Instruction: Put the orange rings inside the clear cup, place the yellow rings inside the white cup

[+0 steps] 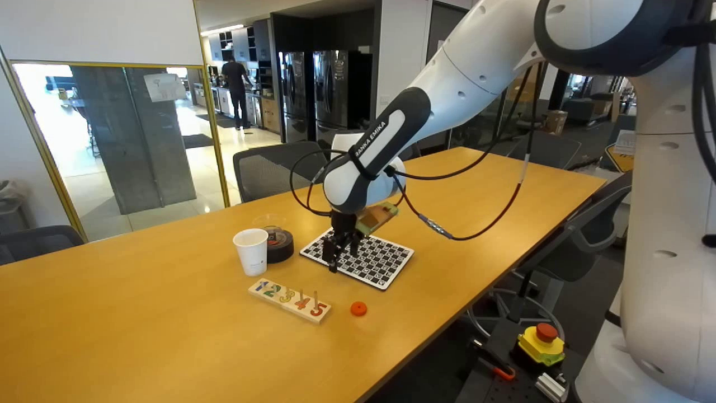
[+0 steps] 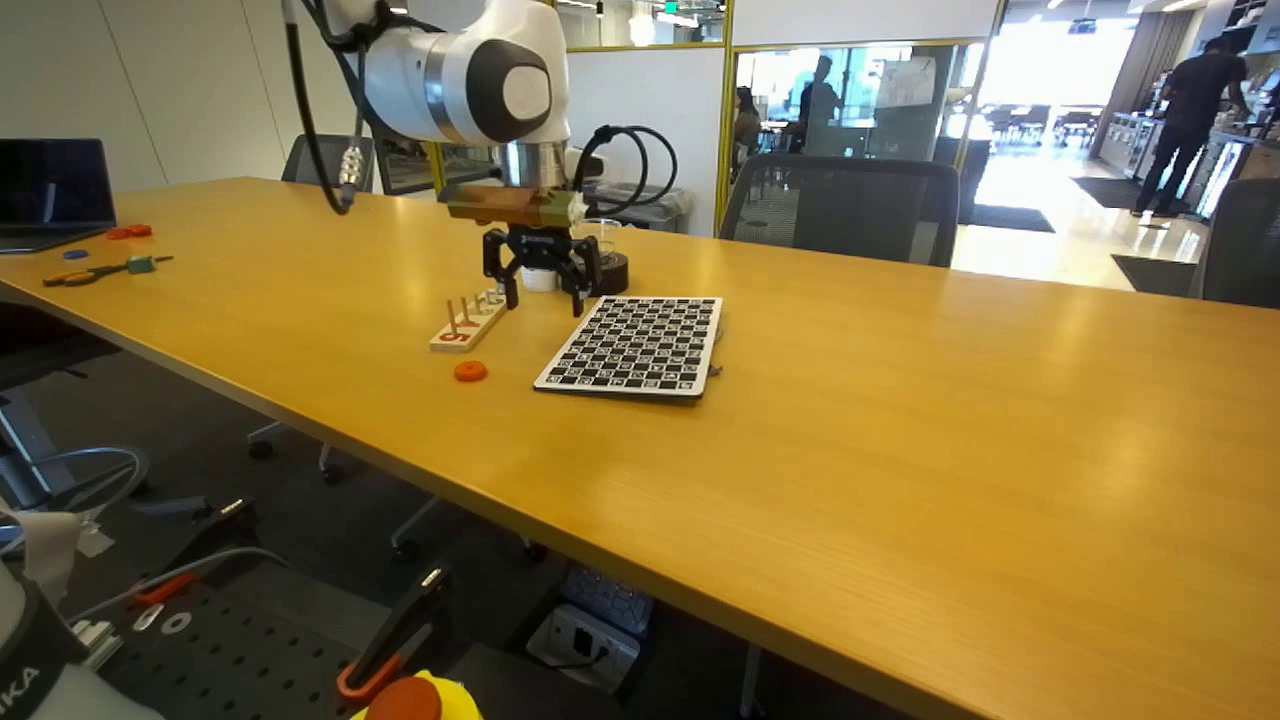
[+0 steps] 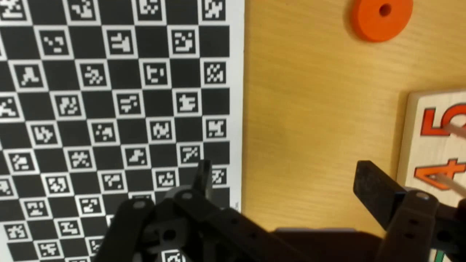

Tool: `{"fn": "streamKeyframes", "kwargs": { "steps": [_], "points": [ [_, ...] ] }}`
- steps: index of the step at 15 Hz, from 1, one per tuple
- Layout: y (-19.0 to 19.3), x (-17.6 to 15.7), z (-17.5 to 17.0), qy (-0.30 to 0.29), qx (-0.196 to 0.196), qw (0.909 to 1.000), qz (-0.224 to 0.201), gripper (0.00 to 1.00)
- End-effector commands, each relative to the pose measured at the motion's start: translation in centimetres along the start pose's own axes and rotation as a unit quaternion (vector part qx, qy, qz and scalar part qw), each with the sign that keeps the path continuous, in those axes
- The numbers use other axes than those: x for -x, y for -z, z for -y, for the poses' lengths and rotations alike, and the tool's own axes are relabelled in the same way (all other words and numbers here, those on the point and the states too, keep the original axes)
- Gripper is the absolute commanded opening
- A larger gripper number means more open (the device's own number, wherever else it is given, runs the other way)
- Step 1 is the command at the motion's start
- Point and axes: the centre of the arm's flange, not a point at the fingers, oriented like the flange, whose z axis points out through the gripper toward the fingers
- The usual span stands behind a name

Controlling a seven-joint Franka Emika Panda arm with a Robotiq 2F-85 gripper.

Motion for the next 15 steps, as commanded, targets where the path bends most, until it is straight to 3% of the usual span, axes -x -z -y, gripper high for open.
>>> {"fn": "streamKeyframes", "kwargs": {
  "steps": [1,15],
  "points": [
    [0.7,4.9,2.0,0.04,-0.006,0.999,-0.017,1.0],
    [-1.7,6.2,4.9,0.068,-0.019,0.9974,0.014,1.0]
  ]
}}
